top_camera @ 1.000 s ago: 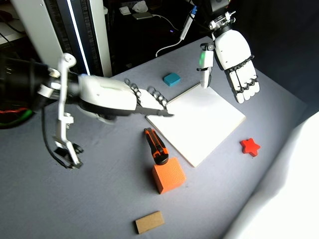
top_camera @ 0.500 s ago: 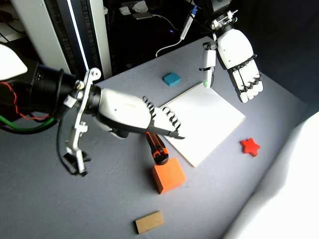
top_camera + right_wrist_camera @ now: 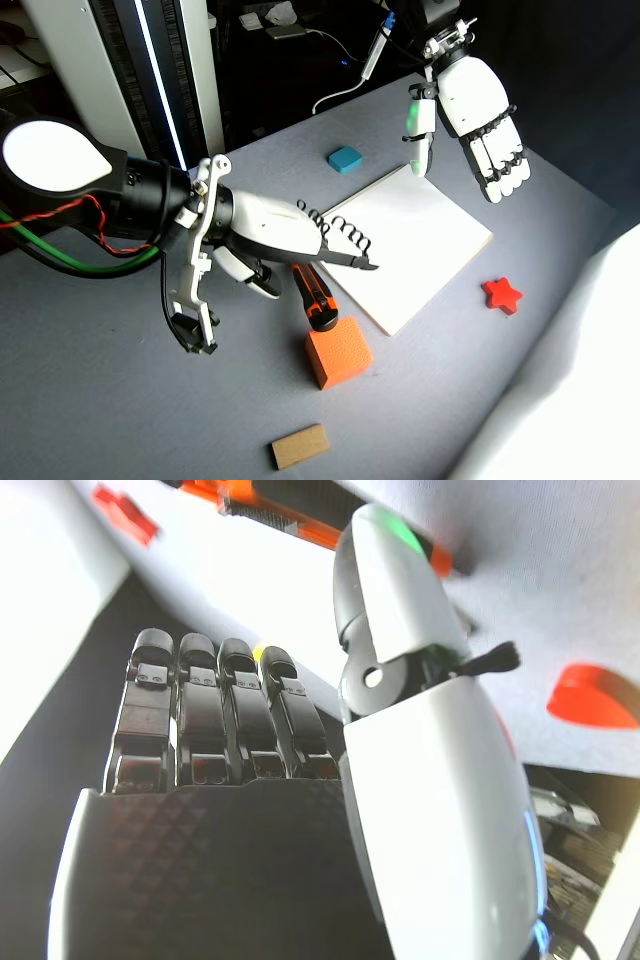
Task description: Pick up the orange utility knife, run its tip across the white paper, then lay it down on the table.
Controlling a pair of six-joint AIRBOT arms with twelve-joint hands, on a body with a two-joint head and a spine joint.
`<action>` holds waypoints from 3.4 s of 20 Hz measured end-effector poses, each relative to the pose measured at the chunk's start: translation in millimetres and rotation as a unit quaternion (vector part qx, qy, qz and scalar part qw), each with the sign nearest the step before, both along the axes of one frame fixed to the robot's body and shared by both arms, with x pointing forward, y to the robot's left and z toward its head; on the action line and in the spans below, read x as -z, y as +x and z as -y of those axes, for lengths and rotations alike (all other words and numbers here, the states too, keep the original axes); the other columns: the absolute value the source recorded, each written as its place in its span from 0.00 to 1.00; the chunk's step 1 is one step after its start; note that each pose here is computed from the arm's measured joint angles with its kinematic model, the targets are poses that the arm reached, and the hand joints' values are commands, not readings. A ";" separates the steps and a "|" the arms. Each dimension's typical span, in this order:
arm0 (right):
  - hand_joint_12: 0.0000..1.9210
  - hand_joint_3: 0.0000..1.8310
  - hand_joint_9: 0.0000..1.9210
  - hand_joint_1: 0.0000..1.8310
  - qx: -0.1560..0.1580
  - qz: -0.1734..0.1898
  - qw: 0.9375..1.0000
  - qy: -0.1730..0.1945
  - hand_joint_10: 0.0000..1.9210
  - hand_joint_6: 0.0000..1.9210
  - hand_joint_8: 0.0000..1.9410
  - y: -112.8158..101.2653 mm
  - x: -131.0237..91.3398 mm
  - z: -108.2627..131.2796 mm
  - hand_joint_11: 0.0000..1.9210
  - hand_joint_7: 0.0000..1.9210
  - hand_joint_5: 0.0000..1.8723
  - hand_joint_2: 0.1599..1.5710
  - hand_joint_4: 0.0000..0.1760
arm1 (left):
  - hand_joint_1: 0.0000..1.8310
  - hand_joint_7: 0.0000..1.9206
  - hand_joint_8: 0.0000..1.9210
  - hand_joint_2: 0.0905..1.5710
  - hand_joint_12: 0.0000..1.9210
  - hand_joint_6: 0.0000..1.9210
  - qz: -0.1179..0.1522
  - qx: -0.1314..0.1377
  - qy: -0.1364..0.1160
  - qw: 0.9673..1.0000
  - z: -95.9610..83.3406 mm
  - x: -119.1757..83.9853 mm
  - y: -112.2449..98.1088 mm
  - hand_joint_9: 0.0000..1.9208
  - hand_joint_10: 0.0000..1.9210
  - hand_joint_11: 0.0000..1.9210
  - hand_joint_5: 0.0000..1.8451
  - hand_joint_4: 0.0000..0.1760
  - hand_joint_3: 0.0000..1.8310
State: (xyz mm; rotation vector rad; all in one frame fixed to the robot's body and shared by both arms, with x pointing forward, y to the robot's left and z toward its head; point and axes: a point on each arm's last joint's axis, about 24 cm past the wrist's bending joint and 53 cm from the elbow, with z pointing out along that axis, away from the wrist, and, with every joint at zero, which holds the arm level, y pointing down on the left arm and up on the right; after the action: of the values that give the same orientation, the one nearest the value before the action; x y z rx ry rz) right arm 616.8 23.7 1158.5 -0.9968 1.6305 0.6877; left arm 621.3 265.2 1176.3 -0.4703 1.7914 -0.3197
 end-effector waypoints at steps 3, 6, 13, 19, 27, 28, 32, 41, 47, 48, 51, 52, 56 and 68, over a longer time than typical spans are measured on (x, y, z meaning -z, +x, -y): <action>0.00 0.00 0.00 0.69 0.013 -0.008 1.000 0.002 0.00 0.00 0.00 4.0 1.8 -0.5 0.00 0.00 0.00 0.67 0.00 | 0.00 0.02 0.00 0.80 0.01 0.00 0.001 0.000 -0.001 1.000 0.0 -0.3 0.1 0.01 0.00 0.01 0.00 0.00 0.00; 0.00 0.00 0.00 0.69 0.019 -0.018 1.000 -0.002 0.00 0.00 0.00 5.8 12.0 -3.5 0.00 0.00 0.00 0.66 0.00 | 0.00 0.02 0.00 0.80 0.01 0.00 0.002 0.000 -0.001 1.000 0.2 -0.7 0.2 0.01 0.01 0.02 0.00 0.00 0.00; 0.00 0.00 0.00 0.69 0.027 -0.020 0.999 -0.007 0.00 0.00 0.00 16.3 20.9 -12.1 0.00 0.00 0.00 0.66 0.00 | 0.00 0.02 0.00 0.80 0.07 0.00 0.001 -0.001 -0.004 1.000 1.0 0.1 -1.1 0.02 0.00 0.00 0.00 0.00 0.00; 0.00 0.00 0.00 0.70 0.040 -0.033 0.999 -0.014 0.00 0.00 0.00 24.6 36.0 -9.3 0.00 0.00 0.00 0.66 0.00 | 0.00 0.01 0.00 0.80 0.10 0.00 0.000 -0.005 -0.003 1.000 -1.8 1.2 -0.4 0.01 0.00 0.00 0.00 0.00 0.00; 0.00 0.00 0.00 0.72 0.039 -0.048 0.998 -0.002 0.00 0.00 0.00 25.0 32.6 -12.9 0.00 0.00 0.00 0.69 0.00 | 0.00 0.01 0.00 0.80 0.12 0.00 -0.002 0.001 -0.004 1.000 2.3 2.6 -0.3 0.01 0.00 0.00 0.00 0.00 0.00; 0.00 0.00 0.00 0.71 0.038 -0.050 0.998 -0.003 0.00 0.00 0.00 24.2 33.5 -13.0 0.00 0.00 0.00 0.70 0.00 | 0.00 0.01 0.00 0.80 0.13 0.00 -0.002 0.001 -0.004 1.000 2.3 2.7 -0.3 0.01 0.00 0.00 0.00 0.00 0.00; 0.00 0.00 0.00 0.73 0.033 -0.058 0.998 -0.001 0.00 0.00 0.00 20.7 35.1 -16.3 0.00 0.00 0.00 0.70 0.00 | 0.00 0.01 0.00 0.80 0.14 0.00 -0.003 0.005 -0.005 1.000 5.8 4.1 -0.3 0.01 0.00 0.00 0.00 0.00 0.00; 0.61 0.00 0.18 0.70 0.010 -0.096 0.995 -0.023 0.41 0.32 0.35 14.0 53.4 -17.5 0.04 0.21 0.19 0.70 0.00 | 0.01 0.03 0.00 0.79 0.22 0.00 -0.003 0.005 -0.005 1.000 6.7 4.8 0.8 0.04 0.01 0.00 0.00 0.00 0.00; 1.00 0.33 0.61 0.74 0.011 -0.095 0.995 -0.018 1.00 0.96 0.99 23.9 49.0 -23.8 0.53 0.62 0.59 0.62 0.14 | 0.01 0.05 0.00 0.79 0.31 0.00 -0.004 0.003 -0.006 1.000 5.7 5.3 0.6 0.06 0.01 0.00 0.00 0.00 0.00; 1.00 0.35 0.71 0.78 0.015 -0.097 0.995 -0.017 1.00 0.99 1.00 25.4 50.5 -22.0 0.62 0.71 0.66 0.60 0.83 | 0.01 0.05 0.00 0.79 0.32 0.00 -0.004 0.003 -0.006 1.000 5.7 5.3 0.6 0.06 0.01 0.00 0.00 0.00 0.00; 1.00 0.52 0.92 0.83 0.013 -0.096 0.995 -0.020 1.00 1.00 1.00 24.6 51.9 -21.8 0.93 0.88 0.76 0.47 1.00 | 0.01 0.04 0.00 0.80 0.31 0.00 -0.003 0.005 -0.005 1.000 6.4 4.9 0.8 0.05 0.00 0.00 0.00 0.00 0.00; 1.00 0.55 0.93 0.83 0.013 -0.096 0.995 -0.020 1.00 1.00 1.00 24.7 51.9 -21.5 0.95 0.89 0.77 0.45 1.00 | 0.01 0.04 0.00 0.80 0.31 0.00 -0.003 0.005 -0.005 1.000 6.3 4.9 0.9 0.05 0.00 0.00 0.00 0.00 0.00; 1.00 0.59 0.94 0.84 0.012 -0.097 0.995 -0.021 1.00 1.00 1.00 22.5 50.3 -16.6 0.96 0.90 0.77 0.41 1.00 | 0.01 0.04 0.00 0.80 0.29 0.00 -0.003 0.003 -0.005 1.000 5.2 4.7 1.3 0.05 0.00 0.00 0.00 0.00 0.00; 1.00 0.59 0.94 0.85 0.102 -0.069 0.991 0.046 1.00 1.00 1.00 53.0 5.2 -18.8 0.96 0.89 0.77 0.42 1.00 | 0.01 0.04 0.00 0.80 0.31 0.00 -0.003 0.003 -0.004 1.000 4.5 5.2 1.4 0.06 0.00 0.00 0.00 0.00 0.00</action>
State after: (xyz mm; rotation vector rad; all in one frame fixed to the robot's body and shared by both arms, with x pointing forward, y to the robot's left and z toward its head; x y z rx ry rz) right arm 669.8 42.5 1153.3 -0.7168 1.7760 0.6969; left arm 622.6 260.7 1171.2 -0.4719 1.7989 -0.3290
